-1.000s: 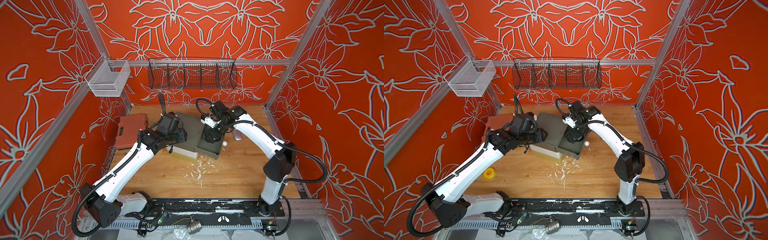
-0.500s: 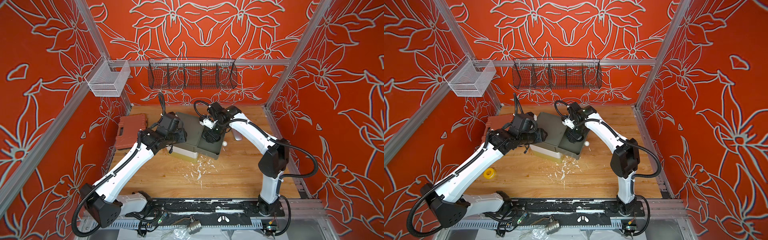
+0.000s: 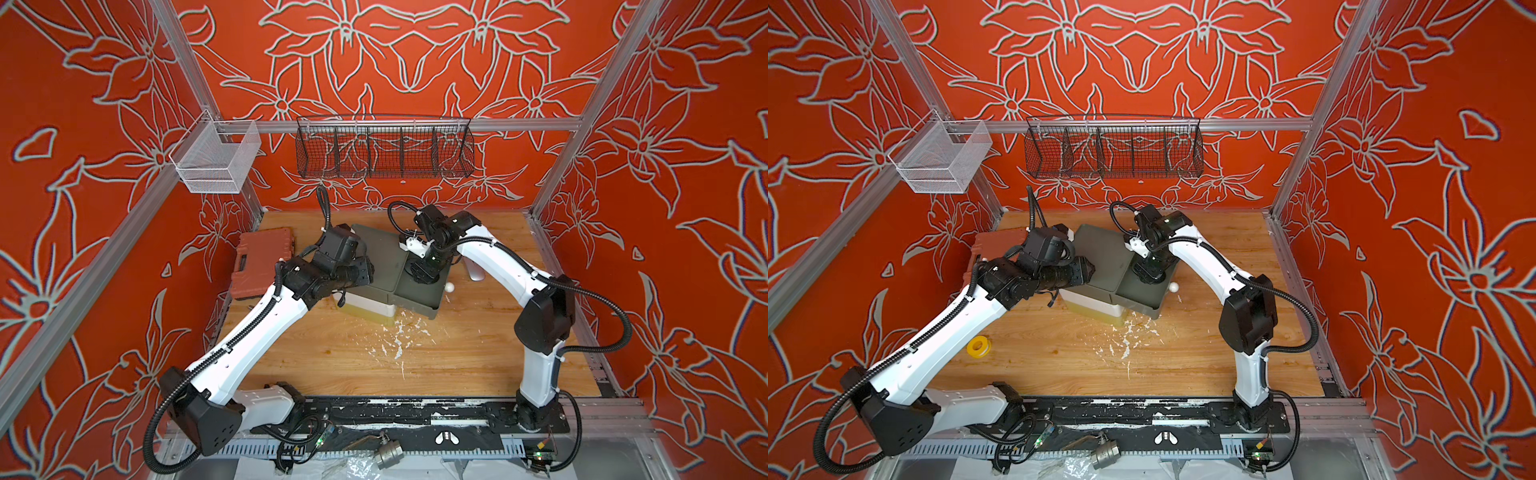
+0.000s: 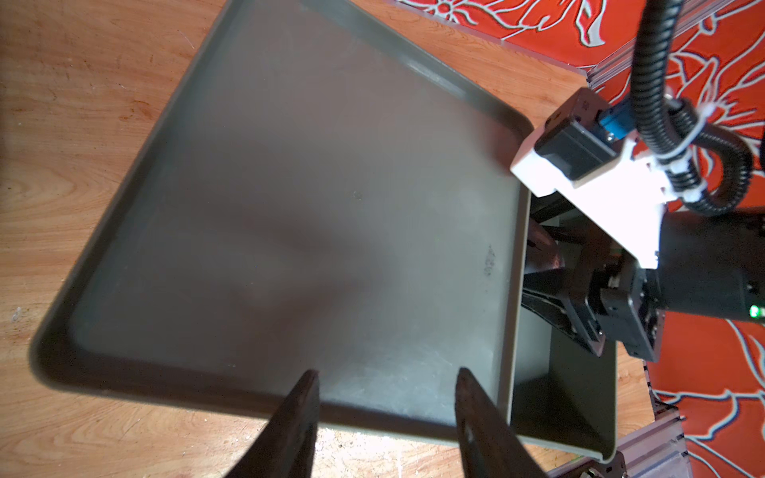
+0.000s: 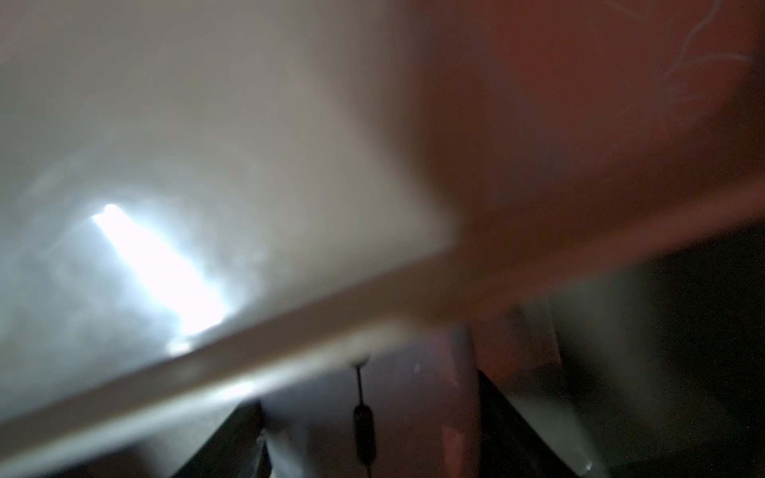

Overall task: Take the mice out of the drawer
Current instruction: Pick up the mouse from the drawer, then place the mouse at the center of the board.

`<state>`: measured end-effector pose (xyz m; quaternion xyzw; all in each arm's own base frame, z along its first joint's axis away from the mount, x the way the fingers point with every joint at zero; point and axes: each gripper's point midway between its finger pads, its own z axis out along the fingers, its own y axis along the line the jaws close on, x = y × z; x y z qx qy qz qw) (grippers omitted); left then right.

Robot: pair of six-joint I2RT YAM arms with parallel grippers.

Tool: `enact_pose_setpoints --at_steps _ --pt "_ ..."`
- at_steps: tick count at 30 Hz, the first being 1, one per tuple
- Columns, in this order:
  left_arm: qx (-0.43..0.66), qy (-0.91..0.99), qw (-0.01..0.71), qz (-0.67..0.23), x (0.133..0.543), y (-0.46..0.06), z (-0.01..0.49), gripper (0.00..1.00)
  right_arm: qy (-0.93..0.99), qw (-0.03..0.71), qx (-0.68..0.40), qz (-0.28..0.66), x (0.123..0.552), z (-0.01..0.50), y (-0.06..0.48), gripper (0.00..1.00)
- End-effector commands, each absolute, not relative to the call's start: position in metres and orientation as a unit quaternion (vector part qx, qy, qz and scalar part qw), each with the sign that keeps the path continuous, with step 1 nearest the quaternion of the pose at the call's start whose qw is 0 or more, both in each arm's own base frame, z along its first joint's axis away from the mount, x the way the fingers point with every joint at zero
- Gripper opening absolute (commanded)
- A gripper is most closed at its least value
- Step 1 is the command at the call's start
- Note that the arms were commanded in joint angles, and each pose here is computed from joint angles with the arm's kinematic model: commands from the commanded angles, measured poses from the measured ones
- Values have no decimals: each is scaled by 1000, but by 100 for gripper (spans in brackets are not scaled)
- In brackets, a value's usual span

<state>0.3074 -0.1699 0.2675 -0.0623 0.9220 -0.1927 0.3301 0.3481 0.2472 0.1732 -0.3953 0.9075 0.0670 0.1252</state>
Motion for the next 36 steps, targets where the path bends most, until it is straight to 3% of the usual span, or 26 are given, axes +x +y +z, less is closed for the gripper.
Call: enact_pose_setpoints --at_steps 1,26,30,36 --pt "-66 922 332 -189 305 -164 270 51 911 129 -387 64 350 180 245 65" --pt "-35 912 356 -202 307 -170 305 52 929 211 -273 136 334 267 214 60" --pt "-19 911 353 -214 309 -178 309 52 931 235 -223 166 340 286 194 60" --pt "25 912 330 -242 312 -200 311 52 954 237 -124 139 363 280 136 59"
